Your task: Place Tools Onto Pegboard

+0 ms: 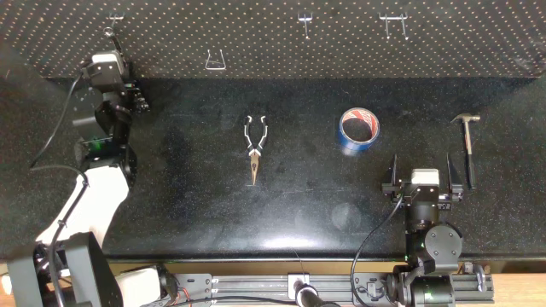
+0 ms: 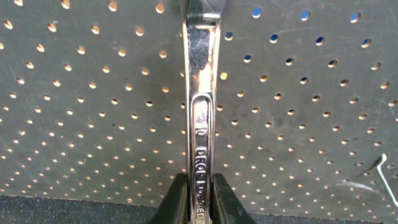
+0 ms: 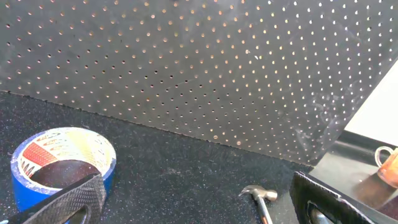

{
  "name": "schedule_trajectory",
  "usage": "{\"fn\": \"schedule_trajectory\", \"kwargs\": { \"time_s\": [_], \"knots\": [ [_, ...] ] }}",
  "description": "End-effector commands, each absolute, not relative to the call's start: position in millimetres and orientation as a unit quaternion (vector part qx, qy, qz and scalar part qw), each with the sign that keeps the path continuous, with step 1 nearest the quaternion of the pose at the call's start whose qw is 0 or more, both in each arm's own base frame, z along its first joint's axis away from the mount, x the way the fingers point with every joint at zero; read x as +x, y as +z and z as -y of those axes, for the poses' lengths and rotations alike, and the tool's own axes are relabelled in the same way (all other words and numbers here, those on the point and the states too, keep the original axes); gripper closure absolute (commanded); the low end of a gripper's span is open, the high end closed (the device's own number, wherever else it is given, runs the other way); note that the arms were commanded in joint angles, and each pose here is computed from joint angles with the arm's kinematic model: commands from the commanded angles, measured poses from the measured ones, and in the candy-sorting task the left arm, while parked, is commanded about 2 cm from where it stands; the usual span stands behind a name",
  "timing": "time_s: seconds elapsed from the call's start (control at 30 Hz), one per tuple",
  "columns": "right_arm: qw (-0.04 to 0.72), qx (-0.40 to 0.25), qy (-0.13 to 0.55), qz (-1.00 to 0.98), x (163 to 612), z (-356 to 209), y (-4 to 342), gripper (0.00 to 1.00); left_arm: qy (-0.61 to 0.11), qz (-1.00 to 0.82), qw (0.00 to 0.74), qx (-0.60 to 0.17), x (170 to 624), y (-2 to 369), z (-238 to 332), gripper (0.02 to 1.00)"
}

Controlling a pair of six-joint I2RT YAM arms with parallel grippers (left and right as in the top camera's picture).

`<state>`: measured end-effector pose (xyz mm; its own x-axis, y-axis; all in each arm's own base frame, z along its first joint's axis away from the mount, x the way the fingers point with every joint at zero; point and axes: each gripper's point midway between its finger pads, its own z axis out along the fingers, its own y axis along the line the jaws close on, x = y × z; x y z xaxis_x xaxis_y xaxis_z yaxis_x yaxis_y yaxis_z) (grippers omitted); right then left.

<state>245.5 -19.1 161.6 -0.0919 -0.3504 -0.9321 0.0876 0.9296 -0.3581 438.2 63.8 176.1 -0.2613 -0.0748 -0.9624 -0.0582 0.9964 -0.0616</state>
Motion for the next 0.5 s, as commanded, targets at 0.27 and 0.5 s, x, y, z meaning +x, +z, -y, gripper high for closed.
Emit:
{"fn": "schedule_trajectory", "kwargs": {
  "time_s": [0.27,0.5],
  "knots": [
    [0.662,-0.087,-0.175,-0.724,244.8,23.5,159.1,0.025,-0.004,-0.785,0.619,-0.027,446.7,187.9,-62.2,0.417],
    [0.662,-0.087,-0.175,-0.724,244.8,23.5,159.1,0.025,-0.005,-0.785,0.619,-0.026,447.0,188.1,-61.2,0.023]
  ]
}}
